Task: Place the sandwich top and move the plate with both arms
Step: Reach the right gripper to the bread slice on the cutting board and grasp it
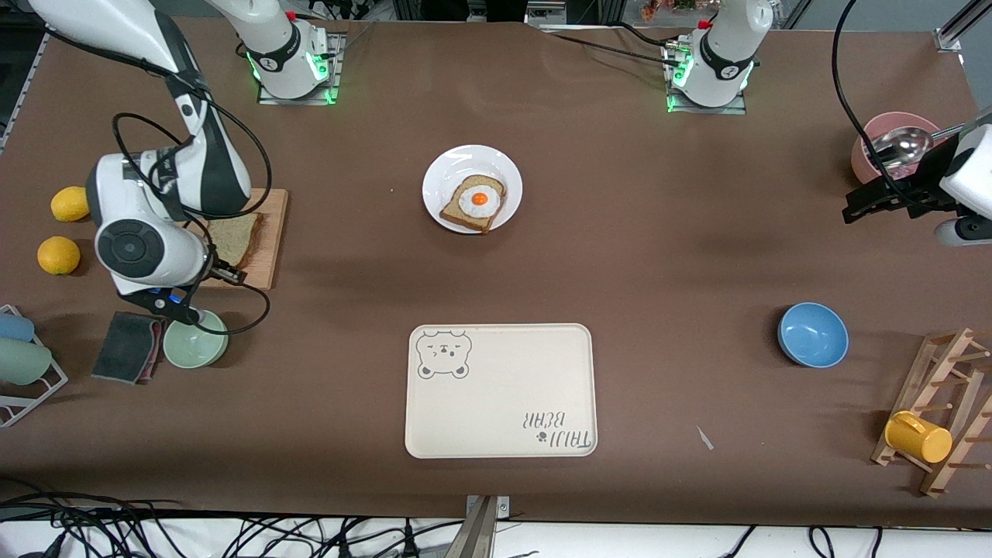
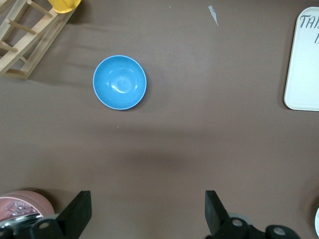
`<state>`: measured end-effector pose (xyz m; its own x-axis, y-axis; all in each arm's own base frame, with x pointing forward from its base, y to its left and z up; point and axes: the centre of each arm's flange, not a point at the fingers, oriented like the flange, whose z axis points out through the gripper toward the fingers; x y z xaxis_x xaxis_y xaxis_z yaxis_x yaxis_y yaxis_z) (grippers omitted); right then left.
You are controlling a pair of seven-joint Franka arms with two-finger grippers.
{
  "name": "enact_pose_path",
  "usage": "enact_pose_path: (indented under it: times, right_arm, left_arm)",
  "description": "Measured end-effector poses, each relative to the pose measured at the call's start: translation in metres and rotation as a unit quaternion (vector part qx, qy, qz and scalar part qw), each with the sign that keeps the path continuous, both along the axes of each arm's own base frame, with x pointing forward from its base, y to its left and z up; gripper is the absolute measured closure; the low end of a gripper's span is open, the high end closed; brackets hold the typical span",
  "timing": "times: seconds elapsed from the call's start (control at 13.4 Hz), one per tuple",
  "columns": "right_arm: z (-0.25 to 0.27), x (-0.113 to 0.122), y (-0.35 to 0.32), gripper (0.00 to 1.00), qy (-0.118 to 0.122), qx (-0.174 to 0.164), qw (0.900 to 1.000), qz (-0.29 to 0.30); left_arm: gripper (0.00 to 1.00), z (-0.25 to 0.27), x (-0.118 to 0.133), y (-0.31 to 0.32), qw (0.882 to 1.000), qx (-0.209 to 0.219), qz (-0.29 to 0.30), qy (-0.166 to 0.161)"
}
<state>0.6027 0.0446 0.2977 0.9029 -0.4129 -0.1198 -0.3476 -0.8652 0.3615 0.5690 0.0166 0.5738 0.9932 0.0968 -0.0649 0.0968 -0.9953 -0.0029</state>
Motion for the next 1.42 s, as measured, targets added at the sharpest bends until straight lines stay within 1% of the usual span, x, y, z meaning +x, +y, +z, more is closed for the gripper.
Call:
enact_pose_path:
  times: [0.07, 0.15, 0.22, 0.3, 0.37, 0.52, 0.75, 1.12, 1.19, 1.34, 1.42]
  right_arm:
    - [-0.012, -0.003, 0.0, 0.26, -0.003, 0.0, 1.0, -0.006]
    - [-0.024, -0.006, -0.001, 0.3, -0.006, 0.0, 1.0, -0.012]
    - [-0.037, -0.008, -0.001, 0.3, -0.007, -0.001, 1.0, -0.019]
    - [-0.05, -0.011, -0.001, 0.36, -0.006, -0.001, 1.0, -0.025]
    - [-0.062, -0.013, -0.002, 0.36, -0.004, -0.002, 1.0, -0.029]
    - [-0.081, -0.019, -0.006, 0.49, 0.003, -0.004, 0.999, -0.035]
    - [-0.098, -0.028, -0.023, 0.51, 0.008, -0.008, 0.999, -0.045]
    - [-0.106, -0.036, -0.029, 0.52, 0.019, -0.011, 0.999, -0.049]
    - [-0.108, -0.039, -0.029, 0.62, 0.022, -0.012, 0.998, -0.049]
    - [-0.109, -0.039, -0.029, 0.85, 0.022, -0.011, 0.999, -0.049]
    - [-0.109, -0.039, -0.029, 0.91, 0.022, -0.011, 0.999, -0.049]
  left_arm:
    - [0.0, 0.0, 0.0, -0.005, 1.0, 0.0, -0.003, 0.0]
    - [0.0, 0.0, 0.0, -0.011, 1.0, 0.0, -0.007, 0.0]
    - [0.0, 0.0, 0.0, -0.018, 1.0, 0.0, -0.011, 0.001]
    - [0.0, -0.001, 0.0, -0.026, 1.0, 0.0, -0.013, 0.001]
    - [0.0, -0.002, 0.0, -0.033, 1.0, 0.0, -0.014, 0.003]
    - [0.0, -0.006, 0.001, -0.037, 1.0, 0.0, -0.013, 0.006]
    - [0.0, -0.008, 0.002, -0.036, 1.0, 0.0, -0.012, 0.008]
    - [0.0, -0.008, 0.002, -0.035, 1.0, 0.0, -0.011, 0.008]
    - [0.0, -0.008, 0.002, -0.035, 1.0, 0.0, -0.011, 0.008]
    - [0.0, -0.008, 0.002, -0.035, 1.0, 0.0, -0.011, 0.008]
    - [0.0, -0.008, 0.002, -0.035, 1.0, 0.0, -0.011, 0.008]
